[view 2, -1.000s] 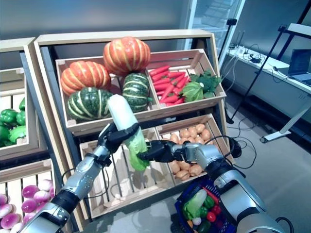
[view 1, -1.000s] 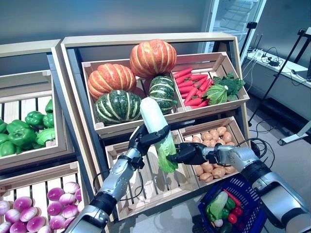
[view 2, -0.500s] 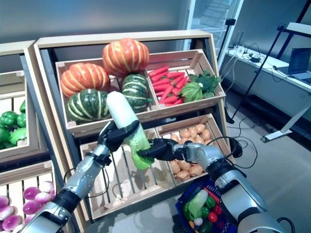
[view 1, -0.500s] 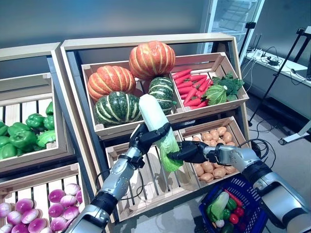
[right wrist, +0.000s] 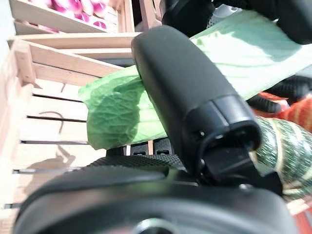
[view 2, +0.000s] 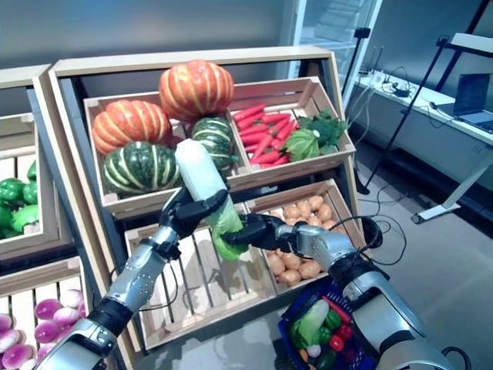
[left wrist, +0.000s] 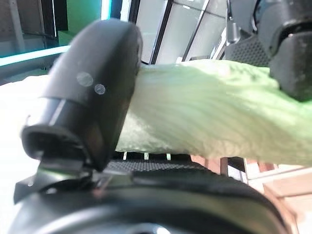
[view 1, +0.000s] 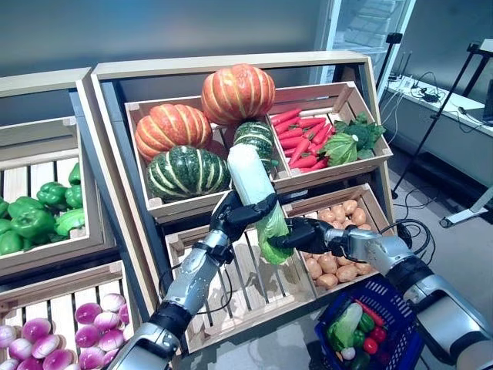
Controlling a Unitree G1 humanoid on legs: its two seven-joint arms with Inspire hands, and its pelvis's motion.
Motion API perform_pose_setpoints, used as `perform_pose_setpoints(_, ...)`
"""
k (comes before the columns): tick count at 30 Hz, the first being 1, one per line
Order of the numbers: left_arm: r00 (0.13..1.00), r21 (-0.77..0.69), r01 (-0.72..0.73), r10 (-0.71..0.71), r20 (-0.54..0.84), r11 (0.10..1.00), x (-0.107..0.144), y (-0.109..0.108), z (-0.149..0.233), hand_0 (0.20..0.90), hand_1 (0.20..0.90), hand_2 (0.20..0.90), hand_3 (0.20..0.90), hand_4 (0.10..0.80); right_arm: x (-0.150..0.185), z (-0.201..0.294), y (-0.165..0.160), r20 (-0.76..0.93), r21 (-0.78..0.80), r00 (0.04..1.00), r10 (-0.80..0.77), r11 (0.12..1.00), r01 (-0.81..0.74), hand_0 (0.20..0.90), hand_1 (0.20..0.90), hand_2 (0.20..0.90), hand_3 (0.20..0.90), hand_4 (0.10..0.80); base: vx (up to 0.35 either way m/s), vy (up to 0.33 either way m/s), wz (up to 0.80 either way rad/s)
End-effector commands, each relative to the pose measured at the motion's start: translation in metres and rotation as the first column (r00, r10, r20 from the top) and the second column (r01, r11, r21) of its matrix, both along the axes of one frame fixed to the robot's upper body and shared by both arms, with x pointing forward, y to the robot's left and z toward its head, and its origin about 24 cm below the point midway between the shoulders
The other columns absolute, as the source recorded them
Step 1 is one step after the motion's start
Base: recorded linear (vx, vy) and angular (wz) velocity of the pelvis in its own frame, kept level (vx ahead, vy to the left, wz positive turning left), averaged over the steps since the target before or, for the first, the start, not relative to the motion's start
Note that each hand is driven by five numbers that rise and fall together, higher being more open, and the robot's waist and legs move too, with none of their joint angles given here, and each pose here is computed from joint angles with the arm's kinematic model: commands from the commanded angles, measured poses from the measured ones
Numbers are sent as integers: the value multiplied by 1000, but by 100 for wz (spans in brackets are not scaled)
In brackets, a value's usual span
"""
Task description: Put vegetables into the basket
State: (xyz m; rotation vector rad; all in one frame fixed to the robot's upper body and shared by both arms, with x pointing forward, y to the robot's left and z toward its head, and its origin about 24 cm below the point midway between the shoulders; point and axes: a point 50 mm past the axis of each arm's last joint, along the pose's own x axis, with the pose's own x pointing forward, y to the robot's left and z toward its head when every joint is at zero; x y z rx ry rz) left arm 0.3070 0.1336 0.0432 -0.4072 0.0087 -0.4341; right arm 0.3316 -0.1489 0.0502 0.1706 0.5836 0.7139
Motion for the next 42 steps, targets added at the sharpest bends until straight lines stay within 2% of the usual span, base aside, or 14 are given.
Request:
perform_pose_setpoints(1, 969, 116, 234, -242, 53, 965, 0, -44, 8, 900, 900, 900, 900, 800, 36, 135, 29, 498, 350, 863, -84, 930, -112, 300, 300, 300, 300, 400, -18, -4, -7)
perform_pose_setpoints(8, 980, 237, 168, -189, 69, 957, 3, -13, 8, 900, 900, 900, 900, 800, 24, 103, -21, 446, 324, 875, -187, 945, 37, 300, 300, 300, 300, 400, -30, -15, -8)
perform_pose_setpoints(13, 988, 275, 98, -127, 88, 956, 8, 11, 13, 900, 900, 900, 900, 800, 14, 82, -45, 404, 317, 884, -237, 942, 108, 300, 300, 300, 300, 400, -10, 3, -4)
perform_pose_setpoints(26, 997, 324, -12, -15, 82, 946, 4, 55, 12, 900, 900, 900, 900, 800, -18, 42, -101, 315, 311, 849, -424, 891, 329, 300, 300, 300, 300, 400, -8, 0, -8)
perform_pose_setpoints(32, 994, 333, -91, 67, 83, 938, 0, 79, 12, 900, 900, 900, 900, 800, -42, 17, -134, 249, 285, 809, -532, 839, 464, 300, 300, 300, 300, 400, 7, -2, -2)
perform_pose_setpoints(35, 986, 334, -159, 130, 108, 929, 0, 89, 15, 900, 900, 900, 900, 800, -55, 0, -146, 229, 215, 789, -570, 820, 530, 300, 300, 300, 300, 400, 10, -14, -14)
perform_pose_setpoints(42, 957, 282, -281, 246, 153, 917, 1, 98, 24, 900, 900, 900, 900, 800, -74, -30, -159, 144, 198, 692, -708, 706, 680, 300, 300, 300, 300, 400, -27, -52, -14)
